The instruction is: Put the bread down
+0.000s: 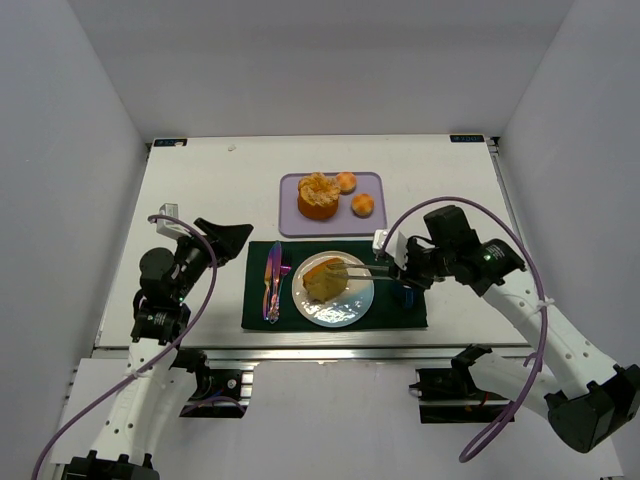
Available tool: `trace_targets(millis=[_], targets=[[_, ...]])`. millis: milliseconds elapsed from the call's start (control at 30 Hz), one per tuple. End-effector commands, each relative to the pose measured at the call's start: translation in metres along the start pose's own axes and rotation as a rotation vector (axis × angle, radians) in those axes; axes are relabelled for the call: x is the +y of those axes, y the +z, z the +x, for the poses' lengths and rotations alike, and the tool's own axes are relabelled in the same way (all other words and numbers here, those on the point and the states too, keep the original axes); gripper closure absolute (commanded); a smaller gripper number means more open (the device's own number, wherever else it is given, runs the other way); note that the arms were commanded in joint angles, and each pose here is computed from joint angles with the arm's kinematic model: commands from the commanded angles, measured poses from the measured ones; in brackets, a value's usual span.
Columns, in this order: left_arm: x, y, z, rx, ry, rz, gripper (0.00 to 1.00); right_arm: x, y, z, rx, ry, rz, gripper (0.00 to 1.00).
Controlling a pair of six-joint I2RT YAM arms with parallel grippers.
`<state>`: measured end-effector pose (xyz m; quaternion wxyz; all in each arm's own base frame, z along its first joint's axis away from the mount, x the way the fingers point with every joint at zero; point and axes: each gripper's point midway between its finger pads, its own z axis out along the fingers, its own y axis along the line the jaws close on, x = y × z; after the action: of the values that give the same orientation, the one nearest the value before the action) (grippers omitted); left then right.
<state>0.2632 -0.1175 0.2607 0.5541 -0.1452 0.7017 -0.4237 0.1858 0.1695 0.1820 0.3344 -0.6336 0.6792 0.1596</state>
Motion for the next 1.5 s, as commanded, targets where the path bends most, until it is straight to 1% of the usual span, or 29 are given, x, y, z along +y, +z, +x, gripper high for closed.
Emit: trace_targets(millis=[0, 233, 333, 400, 433, 467, 500, 533, 600, 633, 700, 733, 800, 833, 900, 933, 1000, 1033, 1100, 1133, 1200, 1233, 1267, 1300, 1333, 1400, 1433, 1467], targets=[[-0.008, -0.001, -0.003, -0.007, 0.010, 0.028, 0.15, -0.017, -0.001, -0.012, -0.049, 0.019, 0.086, 0.61], [-0.007, -0.001, -0.002, -0.004, 0.010, 0.031, 0.15, -0.027, -0.004, -0.024, -0.107, 0.070, 0.146, 0.62], [-0.008, -0.001, -0.002, -0.005, 0.011, 0.034, 0.15, -0.034, -0.005, -0.032, -0.141, 0.103, 0.174, 0.65], [-0.008, 0.000, -0.003, -0.005, 0.013, 0.034, 0.15, -0.041, -0.007, -0.037, -0.159, 0.132, 0.206, 0.70], [-0.008, 0.000, -0.002, -0.004, 0.013, 0.036, 0.15, -0.048, -0.008, -0.045, -0.192, 0.172, 0.237, 0.72], [-0.008, 0.000, -0.002, -0.004, 0.013, 0.036, 0.15, -0.054, -0.009, -0.045, -0.191, 0.198, 0.264, 0.78], [-0.009, 0.000, -0.003, -0.006, 0.013, 0.038, 0.15, -0.059, -0.010, -0.047, -0.199, 0.227, 0.286, 0.81], [-0.008, 0.000, -0.003, -0.006, 0.013, 0.038, 0.15, -0.071, -0.014, -0.049, -0.217, 0.293, 0.338, 0.87], [-0.009, 0.000, -0.003, -0.007, 0.013, 0.040, 0.15, -0.084, -0.014, -0.046, -0.217, 0.372, 0.377, 0.92], [-0.009, 0.000, -0.003, -0.008, 0.015, 0.041, 0.15, -0.099, -0.021, -0.042, -0.233, 0.464, 0.431, 0.98], [-0.009, -0.001, -0.003, -0.009, 0.017, 0.042, 0.15, -0.118, -0.022, -0.026, -0.220, 0.589, 0.480, 1.00], [-0.010, -0.001, -0.004, -0.009, 0.018, 0.044, 0.15, -0.139, -0.030, -0.002, -0.214, 0.734, 0.548, 1.00], [-0.009, -0.001, -0.003, -0.009, 0.019, 0.042, 0.15, -0.158, -0.039, 0.031, -0.194, 0.890, 0.621, 1.00], [-0.009, -0.002, -0.002, -0.007, 0.018, 0.042, 0.15, -0.173, -0.045, 0.068, -0.162, 1.028, 0.679, 1.00], [-0.008, -0.001, -0.001, -0.007, 0.016, 0.044, 0.15, -0.183, -0.049, 0.105, -0.131, 1.132, 0.716, 1.00], [-0.006, -0.001, 0.001, -0.004, 0.012, 0.043, 0.15, -0.187, -0.047, 0.132, -0.101, 1.190, 0.723, 1.00], [-0.008, 0.000, 0.001, -0.006, 0.011, 0.054, 0.15, -0.193, -0.037, 0.161, -0.060, 1.190, 0.757, 1.00], [-0.007, 0.001, 0.001, -0.004, 0.010, 0.057, 0.15, -0.193, -0.026, 0.177, -0.022, 1.174, 0.757, 0.99], [-0.007, 0.002, 0.003, 0.004, 0.007, 0.059, 0.15, -0.196, -0.015, 0.196, 0.001, 1.144, 0.791, 0.97], [-0.007, 0.003, 0.003, 0.011, 0.005, 0.057, 0.15, -0.195, -0.009, 0.210, 0.038, 1.159, 0.807, 0.93], [-0.008, 0.004, 0.001, 0.014, 0.015, 0.053, 0.15, -0.193, -0.002, 0.222, 0.066, 1.177, 0.809, 0.88], [-0.007, 0.003, 0.002, 0.022, 0.014, 0.044, 0.15, -0.189, 0.003, 0.230, 0.087, 1.195, 0.805, 0.79], [-0.007, 0.003, 0.002, 0.022, 0.017, 0.041, 0.15, -0.187, 0.004, 0.234, 0.094, 1.200, 0.803, 0.73], [-0.006, 0.002, 0.002, 0.021, 0.016, 0.036, 0.15, -0.180, 0.008, 0.240, 0.111, 1.196, 0.793, 0.57], [-0.005, 0.002, 0.003, 0.021, 0.015, 0.032, 0.15, -0.177, 0.009, 0.243, 0.123, 1.194, 0.787, 0.49], [-0.003, 0.000, 0.004, 0.022, 0.012, 0.027, 0.15, -0.168, 0.010, 0.250, 0.147, 1.189, 0.759, 0.40], [-0.001, 0.000, 0.005, 0.023, 0.009, 0.019, 0.15, -0.165, 0.011, 0.251, 0.149, 1.193, 0.746, 0.39], [0.000, 0.000, 0.006, 0.023, 0.009, 0.017, 0.15, -0.164, 0.008, 0.252, 0.136, 1.200, 0.733, 0.35]])
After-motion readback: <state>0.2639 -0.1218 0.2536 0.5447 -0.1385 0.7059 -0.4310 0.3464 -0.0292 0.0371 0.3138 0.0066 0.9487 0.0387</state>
